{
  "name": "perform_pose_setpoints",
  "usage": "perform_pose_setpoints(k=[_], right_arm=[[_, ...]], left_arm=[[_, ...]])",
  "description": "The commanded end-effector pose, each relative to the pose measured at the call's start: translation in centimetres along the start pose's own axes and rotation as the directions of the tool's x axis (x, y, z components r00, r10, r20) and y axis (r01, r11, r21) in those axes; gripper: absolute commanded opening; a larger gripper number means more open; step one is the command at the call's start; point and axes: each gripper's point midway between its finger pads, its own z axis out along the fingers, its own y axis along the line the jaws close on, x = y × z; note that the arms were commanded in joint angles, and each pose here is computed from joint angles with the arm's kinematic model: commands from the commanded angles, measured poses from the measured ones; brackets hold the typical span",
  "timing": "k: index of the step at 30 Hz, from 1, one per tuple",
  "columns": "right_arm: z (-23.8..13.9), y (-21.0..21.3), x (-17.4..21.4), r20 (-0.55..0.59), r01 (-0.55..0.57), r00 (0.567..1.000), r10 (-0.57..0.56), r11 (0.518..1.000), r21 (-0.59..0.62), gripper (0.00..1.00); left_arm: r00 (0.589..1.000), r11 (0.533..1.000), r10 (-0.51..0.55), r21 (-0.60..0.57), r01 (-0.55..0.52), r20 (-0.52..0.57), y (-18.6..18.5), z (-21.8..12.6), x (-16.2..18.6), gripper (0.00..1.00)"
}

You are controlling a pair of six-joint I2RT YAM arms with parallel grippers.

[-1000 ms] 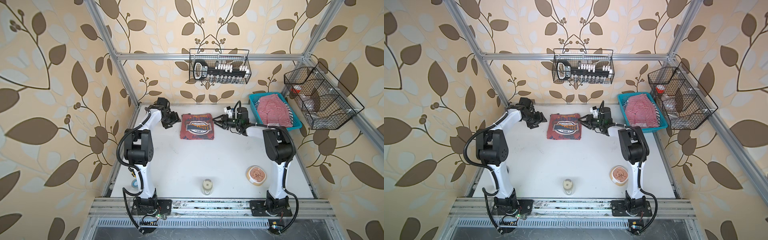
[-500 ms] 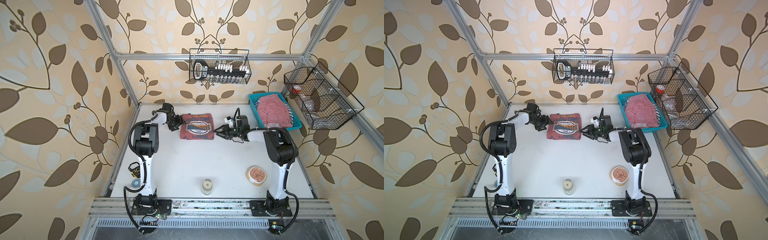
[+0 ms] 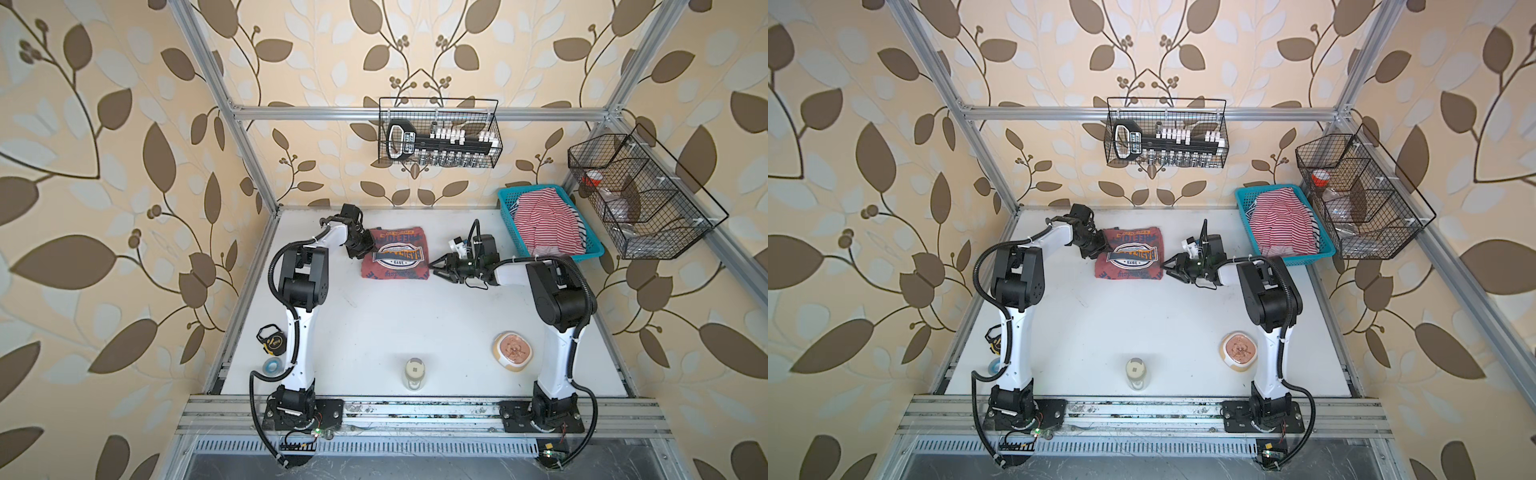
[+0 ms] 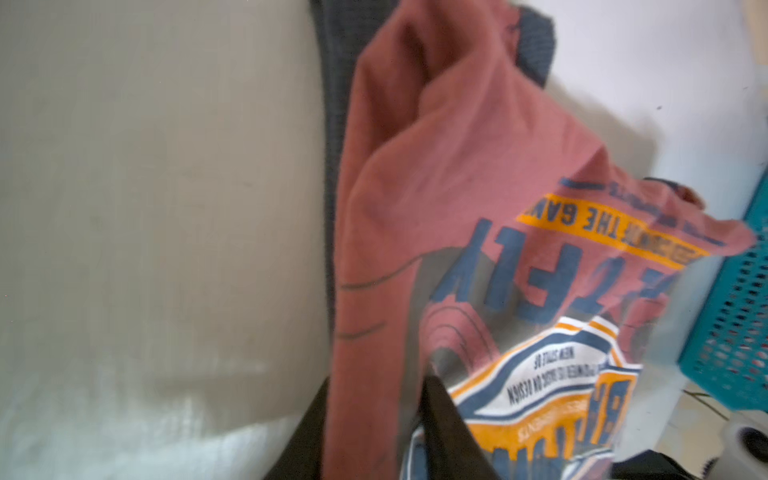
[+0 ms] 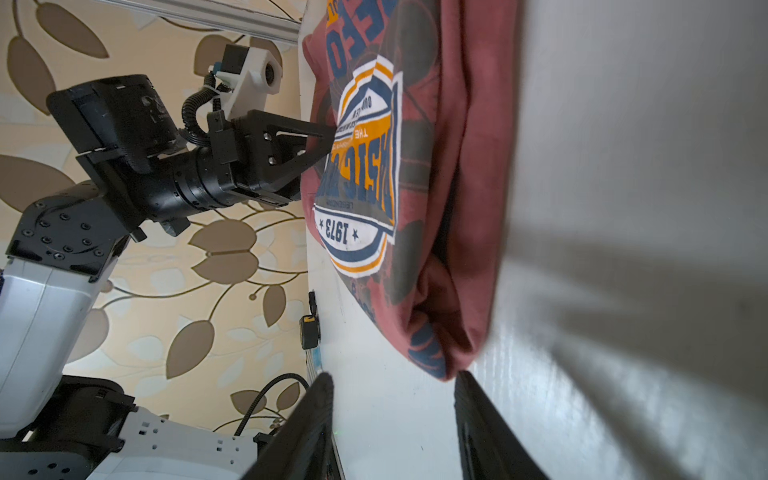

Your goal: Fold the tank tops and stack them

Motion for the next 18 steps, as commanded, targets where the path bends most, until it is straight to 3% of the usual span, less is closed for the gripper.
perform_pose_setpoints(k=[1, 3, 8, 18], right_arm=[[-0.9, 0.6, 0.1, 0.011, 0.025, 1.000, -0.025, 1.000, -0.014, 0.48], [-1.1, 0.4, 0.4, 0.011, 0.020, 1.000, -0.020, 1.000, -0.014, 0.48], [-2.0, 0.0, 0.7, 0.019, 0.017, 1.000, -0.016, 1.000, -0.015, 0.48], [-2.2, -1.2, 1.6, 0.012, -0.004, 1.000, 0.005, 1.000, -0.020, 0.46]], left_arm=[[0.994, 0.977, -0.056, -0.212, 0.035, -0.093, 5.2, 2.0, 2.7, 0.12], [0.996, 0.968, -0.027, -0.252, 0.007, -0.079, 5.5, 1.4, 1.9, 0.00], [0.999, 0.945, 0.038, -0.324, -0.048, -0.039, 7.0, -1.7, -1.7, 0.00], [0.994, 0.950, 0.088, -0.304, -0.066, 0.059, 12.1, -7.6, -8.7, 0.00]])
